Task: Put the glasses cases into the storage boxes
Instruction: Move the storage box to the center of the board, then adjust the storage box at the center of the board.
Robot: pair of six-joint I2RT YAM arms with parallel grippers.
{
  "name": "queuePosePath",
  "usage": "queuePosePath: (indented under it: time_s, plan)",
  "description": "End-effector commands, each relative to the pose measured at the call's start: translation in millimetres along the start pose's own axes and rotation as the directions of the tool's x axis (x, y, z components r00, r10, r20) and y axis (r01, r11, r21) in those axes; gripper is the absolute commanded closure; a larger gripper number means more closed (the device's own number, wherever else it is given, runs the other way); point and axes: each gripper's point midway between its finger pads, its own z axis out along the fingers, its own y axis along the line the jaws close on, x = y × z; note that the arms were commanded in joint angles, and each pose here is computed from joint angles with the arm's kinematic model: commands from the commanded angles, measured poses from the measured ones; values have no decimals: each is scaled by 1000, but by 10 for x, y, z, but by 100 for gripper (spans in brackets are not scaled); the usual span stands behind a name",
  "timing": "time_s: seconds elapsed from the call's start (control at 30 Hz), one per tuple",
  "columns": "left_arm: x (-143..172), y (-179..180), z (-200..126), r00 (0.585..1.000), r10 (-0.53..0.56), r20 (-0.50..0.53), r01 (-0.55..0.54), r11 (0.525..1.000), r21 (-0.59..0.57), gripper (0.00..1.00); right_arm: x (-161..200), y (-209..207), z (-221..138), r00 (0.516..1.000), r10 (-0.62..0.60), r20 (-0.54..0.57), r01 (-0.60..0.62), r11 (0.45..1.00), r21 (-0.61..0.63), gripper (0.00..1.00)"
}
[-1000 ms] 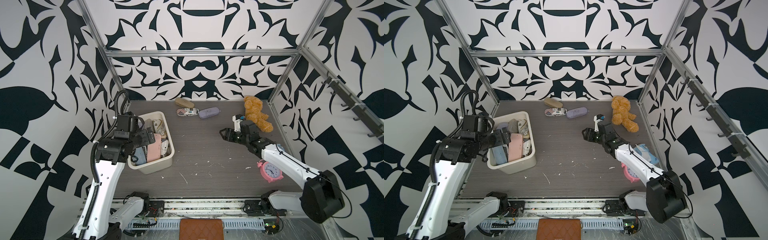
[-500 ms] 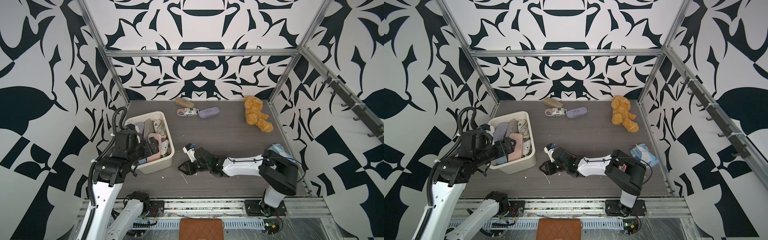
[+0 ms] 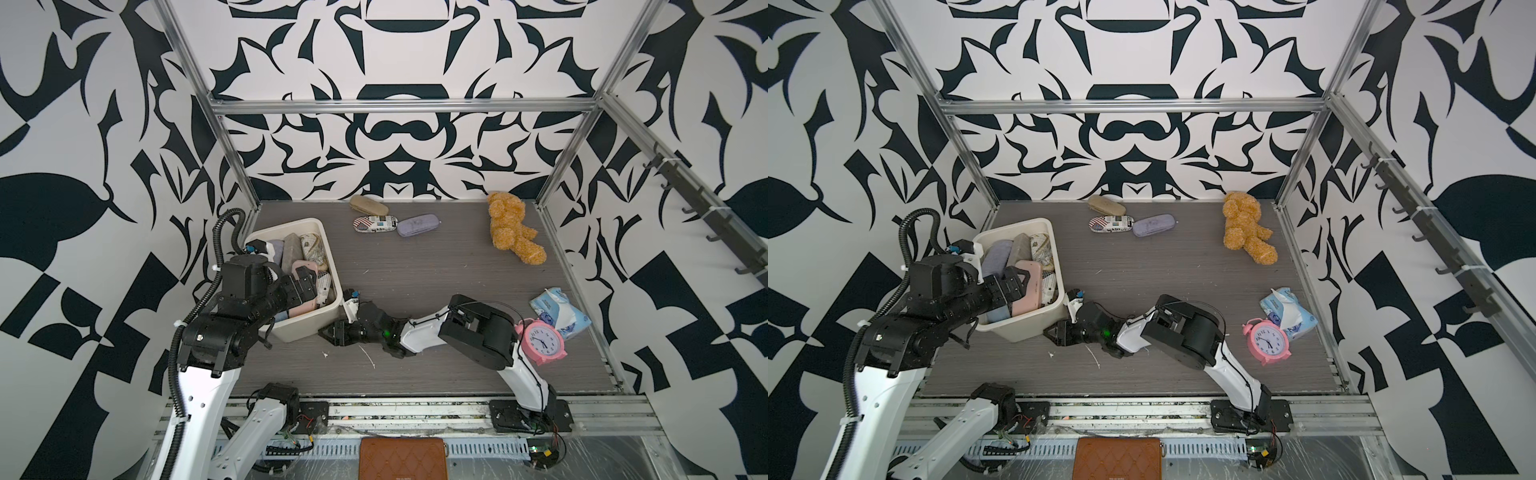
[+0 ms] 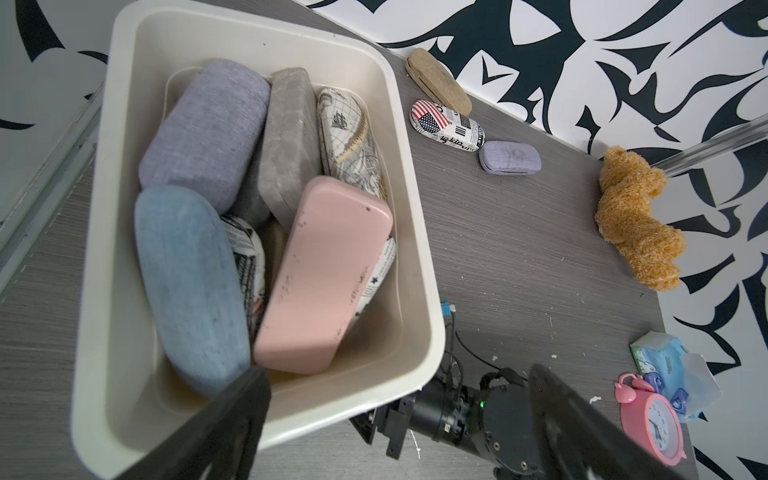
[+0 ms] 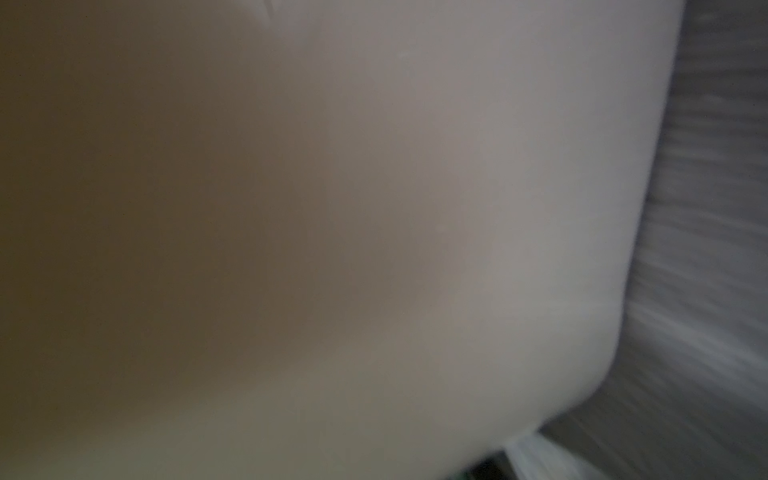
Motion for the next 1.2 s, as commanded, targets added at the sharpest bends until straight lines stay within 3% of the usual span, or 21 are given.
queuePosePath:
  time_s: [0.0,0.33,0.43,0.5,0.6,0.7,0.87,1.03,1.1,1.17]
  plan:
    - [-29,-65,-16,1000,13,5,-13,999,31,1,-534,543,77,992,-42,122,58,990,-125,51]
    - [-174,-268,129,999,39,-18,-37,995,93,1,-549,602,60,989,-145,43,148,986,-74,51]
    - [-193,-509,273,995,63,-82,-48,983,179,1,-588,430,-228,989,-133,65,134,991,-10,51]
    - [-195,-656,453,986,142,-87,-127,979,161,1,-648,216,-521,990,-104,91,100,994,45,51]
    - [-177,-992,781,959,265,-103,-249,958,140,1,-775,-51,-1038,985,-108,135,86,983,160,51]
    - [-212,-1329,1316,948,288,-138,-263,949,175,1,-898,-215,-1575,975,-155,156,104,950,294,49]
    - [-237,-1719,2258,943,285,-172,-249,947,201,1,-1104,-410,-2492,947,-269,174,138,834,534,43]
    - [-189,-2090,3174,937,316,-148,-281,935,215,1,-1329,-771,-3499,913,-308,268,15,683,731,30]
    - [-166,-2221,3481,937,315,-148,-276,931,239,1,-1402,-904,-3796,902,-295,315,-52,650,758,29]
    - [-140,-2363,3749,934,328,-139,-283,920,272,1,-1452,-966,-3978,886,-288,364,-95,655,749,29]
